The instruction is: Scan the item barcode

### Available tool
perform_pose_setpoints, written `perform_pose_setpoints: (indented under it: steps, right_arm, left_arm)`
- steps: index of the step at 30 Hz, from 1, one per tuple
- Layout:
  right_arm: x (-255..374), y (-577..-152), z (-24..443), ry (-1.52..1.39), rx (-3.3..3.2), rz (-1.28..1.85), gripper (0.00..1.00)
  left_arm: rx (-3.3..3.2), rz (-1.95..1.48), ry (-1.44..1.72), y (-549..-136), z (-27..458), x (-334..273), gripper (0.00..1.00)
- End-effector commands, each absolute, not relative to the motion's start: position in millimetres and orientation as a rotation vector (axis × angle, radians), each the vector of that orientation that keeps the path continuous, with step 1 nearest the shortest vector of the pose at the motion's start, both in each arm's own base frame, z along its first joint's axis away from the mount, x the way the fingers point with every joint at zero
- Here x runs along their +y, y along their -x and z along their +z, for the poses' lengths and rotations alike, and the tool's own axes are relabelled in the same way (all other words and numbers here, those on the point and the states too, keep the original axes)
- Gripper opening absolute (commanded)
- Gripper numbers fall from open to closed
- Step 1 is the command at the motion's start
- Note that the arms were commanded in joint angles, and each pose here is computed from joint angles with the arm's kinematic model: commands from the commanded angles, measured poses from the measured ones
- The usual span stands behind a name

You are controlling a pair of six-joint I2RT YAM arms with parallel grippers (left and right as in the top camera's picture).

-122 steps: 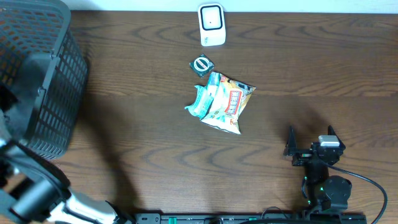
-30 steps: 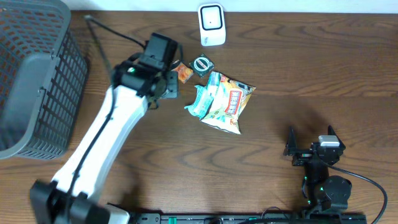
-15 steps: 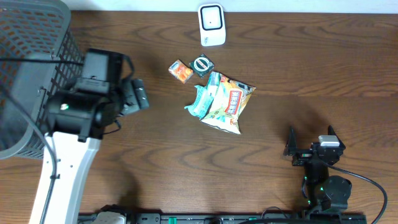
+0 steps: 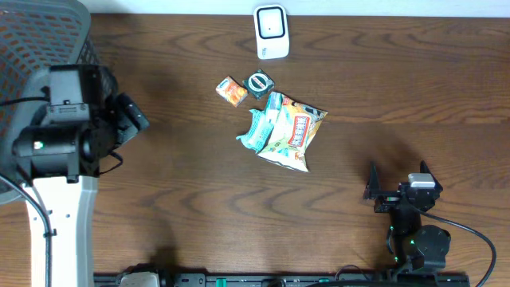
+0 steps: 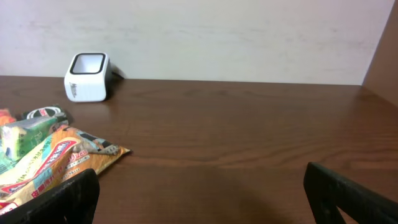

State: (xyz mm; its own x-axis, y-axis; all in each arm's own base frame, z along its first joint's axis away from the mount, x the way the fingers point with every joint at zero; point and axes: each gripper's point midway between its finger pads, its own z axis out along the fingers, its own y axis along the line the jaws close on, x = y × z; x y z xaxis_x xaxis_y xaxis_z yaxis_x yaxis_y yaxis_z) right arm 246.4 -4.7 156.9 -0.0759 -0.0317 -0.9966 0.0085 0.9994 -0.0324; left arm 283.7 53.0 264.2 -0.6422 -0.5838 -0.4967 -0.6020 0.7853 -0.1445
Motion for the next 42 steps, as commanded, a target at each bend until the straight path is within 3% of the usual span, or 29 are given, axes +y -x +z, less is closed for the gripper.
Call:
perform_pose_setpoints:
  steps: [1, 42]
  right_arm:
    - [-7.3, -246.1, 156.1, 0.014, 1.647, -0.049, 0.99]
    - [-7.2, -246.1, 156.3, 0.015, 1.647, -0.048, 0.99]
  left_arm:
    - [2.416, 0.069, 0.966, -279.0, 264.4, 69.9, 0.97]
    - [2.432, 0.099, 1.049, -265.2, 259.0, 82.1, 0.97]
